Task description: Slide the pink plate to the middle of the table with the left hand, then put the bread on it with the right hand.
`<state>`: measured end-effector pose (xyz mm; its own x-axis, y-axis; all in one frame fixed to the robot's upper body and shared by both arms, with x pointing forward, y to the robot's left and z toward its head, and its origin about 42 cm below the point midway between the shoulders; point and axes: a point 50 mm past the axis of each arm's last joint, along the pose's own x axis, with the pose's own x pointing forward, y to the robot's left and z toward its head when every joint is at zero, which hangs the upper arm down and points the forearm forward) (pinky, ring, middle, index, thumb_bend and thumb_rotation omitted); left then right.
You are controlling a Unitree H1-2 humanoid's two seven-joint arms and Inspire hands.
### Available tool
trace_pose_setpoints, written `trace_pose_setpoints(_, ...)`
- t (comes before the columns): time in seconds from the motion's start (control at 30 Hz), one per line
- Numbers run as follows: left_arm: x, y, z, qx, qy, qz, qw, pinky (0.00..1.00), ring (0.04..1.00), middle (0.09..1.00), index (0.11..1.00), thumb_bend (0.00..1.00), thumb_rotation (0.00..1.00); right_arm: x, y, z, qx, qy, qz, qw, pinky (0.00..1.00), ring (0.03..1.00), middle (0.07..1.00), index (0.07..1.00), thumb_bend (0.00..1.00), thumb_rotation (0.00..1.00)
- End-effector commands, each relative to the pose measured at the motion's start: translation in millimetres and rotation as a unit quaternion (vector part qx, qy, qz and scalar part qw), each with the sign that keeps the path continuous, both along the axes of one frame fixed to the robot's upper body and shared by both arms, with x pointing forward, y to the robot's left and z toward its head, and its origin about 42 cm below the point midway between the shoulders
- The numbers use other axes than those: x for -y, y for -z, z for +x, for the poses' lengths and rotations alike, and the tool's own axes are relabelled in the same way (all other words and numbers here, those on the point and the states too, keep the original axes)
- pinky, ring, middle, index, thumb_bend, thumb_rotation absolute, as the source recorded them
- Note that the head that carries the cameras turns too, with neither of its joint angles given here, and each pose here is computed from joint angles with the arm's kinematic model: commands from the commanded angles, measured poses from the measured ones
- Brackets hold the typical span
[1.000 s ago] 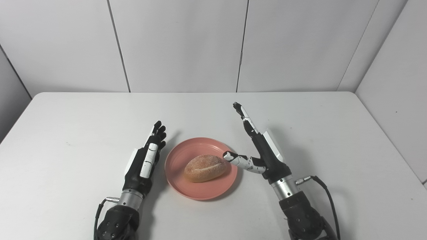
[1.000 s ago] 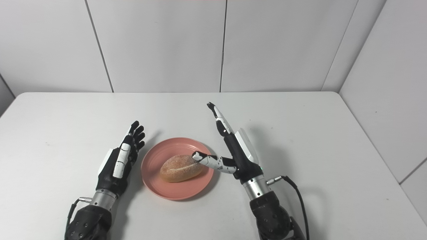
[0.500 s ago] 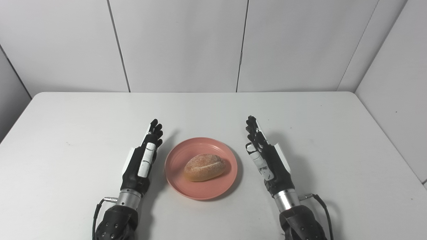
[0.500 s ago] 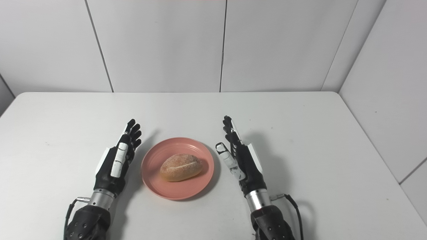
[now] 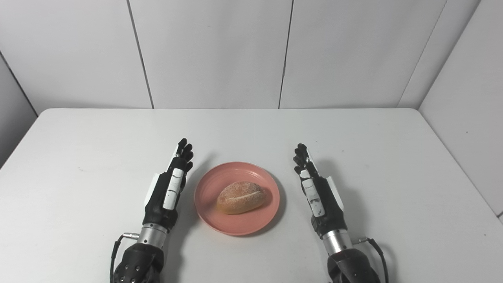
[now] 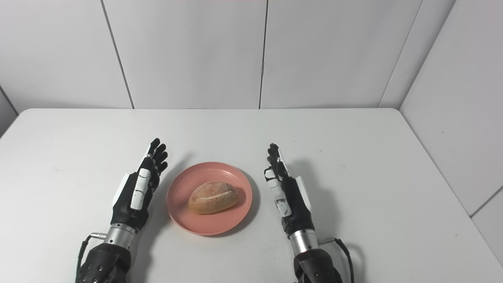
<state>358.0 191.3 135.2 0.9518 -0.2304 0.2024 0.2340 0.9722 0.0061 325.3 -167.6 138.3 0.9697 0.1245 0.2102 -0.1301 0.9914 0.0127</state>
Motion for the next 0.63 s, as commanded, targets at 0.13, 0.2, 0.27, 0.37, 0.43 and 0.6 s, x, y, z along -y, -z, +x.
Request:
trace_pose_setpoints(0.13, 12.8, -10.0, -1.8, 0.013, 0.007, -0.034, 0.999, 1.0, 1.0, 1.0, 1.0, 0.7, 1.0, 1.2, -15.8, 9.7, 0.026, 0.004, 0.005, 1.0, 1.0, 1.0, 1.0, 1.0, 0.67, 1.0)
trace_pose_setpoints(0.2, 14.1, -8.1, -1.1, 0.01, 0.007, -0.043, 0.999, 1.0, 1.0, 1.0, 1.0, 0.69, 1.0, 1.3, -15.2, 11.4, 0.024, 0.008, 0.015, 1.0, 1.0, 1.0, 1.0, 1.0, 0.67, 1.0)
trace_pose_setpoints(0.27, 15.0, -7.1, -0.5, 0.007, 0.007, -0.049, 0.999, 1.0, 1.0, 1.0, 1.0, 0.69, 1.0, 1.1, -14.5, 12.5, 0.023, 0.009, 0.019, 1.0, 1.0, 1.0, 1.0, 1.0, 0.67, 1.0)
trace_pose_setpoints(0.37, 15.5, -5.2, 0.0, 0.006, 0.006, -0.049, 0.999, 1.0, 1.0, 1.0, 1.0, 0.7, 1.0, 1.2, -13.1, 13.7, 0.021, 0.009, 0.017, 1.0, 1.0, 1.0, 1.0, 1.0, 0.67, 1.0)
trace_pose_setpoints(0.43, 15.8, -4.4, 0.0, 0.005, 0.003, -0.05, 0.999, 1.0, 1.0, 1.0, 1.0, 0.7, 1.0, 1.6, -12.2, 14.3, 0.013, 0.007, 0.02, 1.0, 1.0, 1.0, 1.0, 1.0, 0.65, 1.0)
trace_pose_setpoints(0.6, 16.2, -2.9, -0.4, -0.001, 0.0, -0.063, 0.998, 1.0, 1.0, 1.0, 1.0, 0.69, 1.0, 2.2, -10.9, 15.4, 0.004, 0.004, 0.025, 1.0, 1.0, 1.0, 1.0, 1.0, 0.59, 1.0)
